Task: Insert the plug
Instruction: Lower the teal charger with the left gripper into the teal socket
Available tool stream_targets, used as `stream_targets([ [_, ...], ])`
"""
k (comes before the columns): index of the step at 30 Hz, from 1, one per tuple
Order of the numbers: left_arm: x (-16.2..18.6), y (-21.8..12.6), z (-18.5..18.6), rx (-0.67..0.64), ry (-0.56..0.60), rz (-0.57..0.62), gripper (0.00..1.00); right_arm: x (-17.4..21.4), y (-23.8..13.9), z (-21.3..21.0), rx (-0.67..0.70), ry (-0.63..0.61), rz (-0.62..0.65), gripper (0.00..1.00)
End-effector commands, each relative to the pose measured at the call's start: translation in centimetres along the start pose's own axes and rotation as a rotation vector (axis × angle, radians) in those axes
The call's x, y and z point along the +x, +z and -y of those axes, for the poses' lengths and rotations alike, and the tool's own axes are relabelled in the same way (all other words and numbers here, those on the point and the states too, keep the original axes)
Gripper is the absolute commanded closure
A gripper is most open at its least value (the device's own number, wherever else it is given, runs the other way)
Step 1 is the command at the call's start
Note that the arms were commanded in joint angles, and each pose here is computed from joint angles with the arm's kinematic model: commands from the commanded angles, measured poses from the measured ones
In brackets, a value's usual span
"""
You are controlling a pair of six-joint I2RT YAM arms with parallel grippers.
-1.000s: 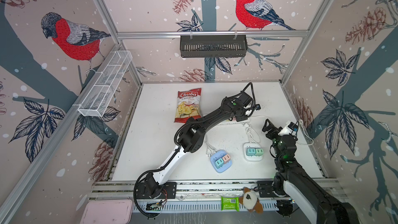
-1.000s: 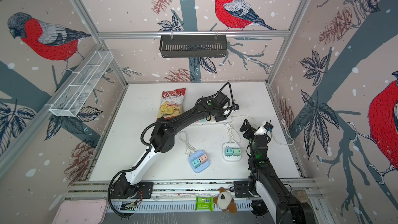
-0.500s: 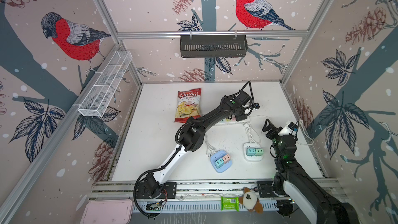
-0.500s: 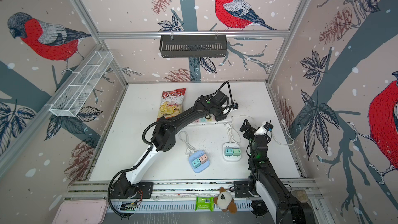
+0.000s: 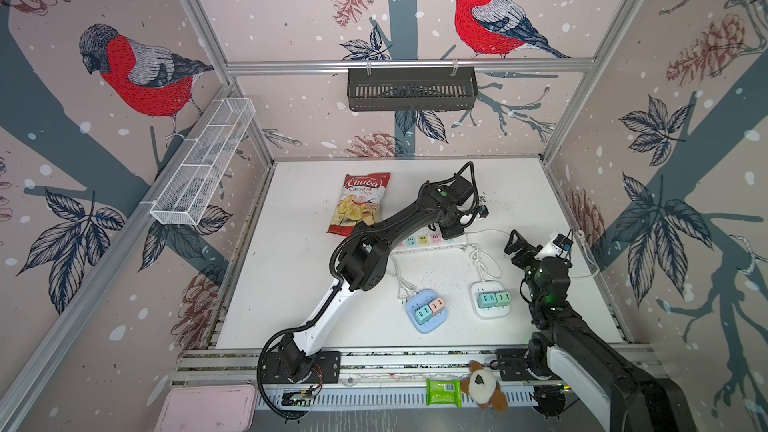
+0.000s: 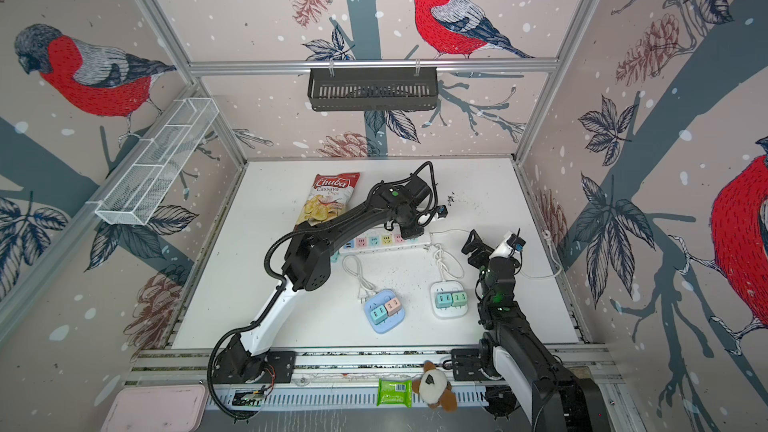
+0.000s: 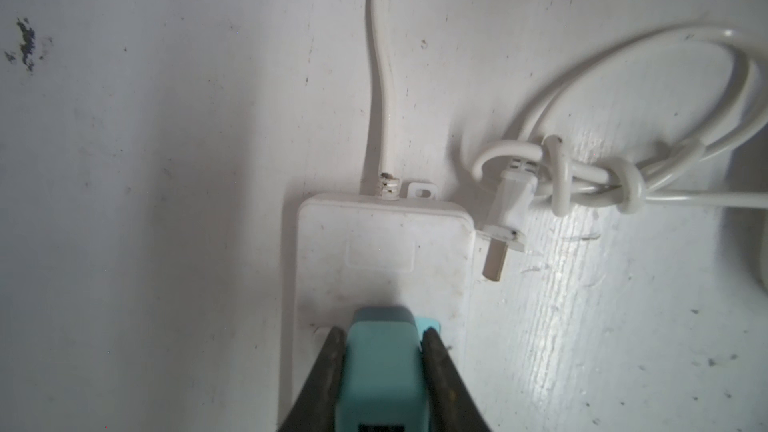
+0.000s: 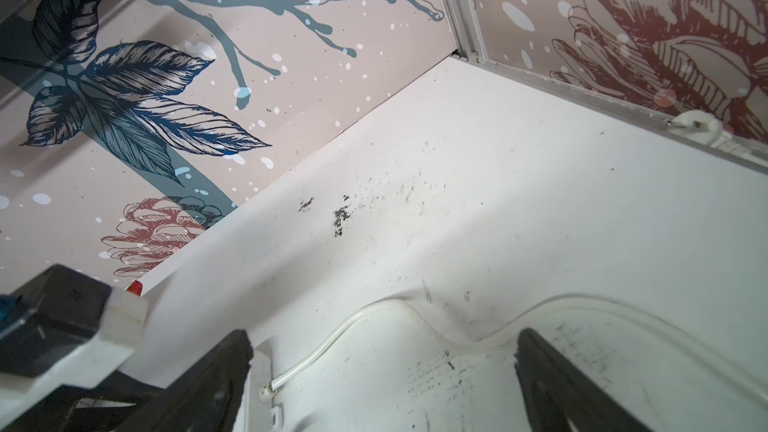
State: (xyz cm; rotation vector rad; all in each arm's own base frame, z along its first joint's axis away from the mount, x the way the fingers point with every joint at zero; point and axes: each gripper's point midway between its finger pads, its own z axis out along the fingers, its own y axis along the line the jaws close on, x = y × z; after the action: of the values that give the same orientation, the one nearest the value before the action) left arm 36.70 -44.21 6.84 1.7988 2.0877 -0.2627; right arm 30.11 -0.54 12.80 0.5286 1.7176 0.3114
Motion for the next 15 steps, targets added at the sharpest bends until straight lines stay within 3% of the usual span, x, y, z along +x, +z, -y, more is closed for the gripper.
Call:
stream_targets([
  [1,4.3,2.1,-0.2,0.067,-0.023,-0.108,1.00,0.0,0.3,-1.9,-0.075,-0.044,-0.010,0.00],
  [4,5.3,2.7,0.2,0.144,-0.049,-0.079,1.00,0.6,-0.3,-3.8,-0.068,-0.138,0.010,0.00],
  [7,5.6,1.8,-0.2,0.119,-0.028,-0.087,1.00,1.0,-0.7,-5.3,-0.067,-0.209,0.024,0.00],
  [12,3.0,-0.6,0.1,0.125,0.000,0.025,1.00,1.1,-0.4,-5.0,-0.064,-0.193,0.006,0.00],
  [15,3.3,-0.8,-1.1,0.067,-0.004,-0.011,1.00,0.9,-0.7,-4.8,-0.070,-0.179,0.019,0.00],
])
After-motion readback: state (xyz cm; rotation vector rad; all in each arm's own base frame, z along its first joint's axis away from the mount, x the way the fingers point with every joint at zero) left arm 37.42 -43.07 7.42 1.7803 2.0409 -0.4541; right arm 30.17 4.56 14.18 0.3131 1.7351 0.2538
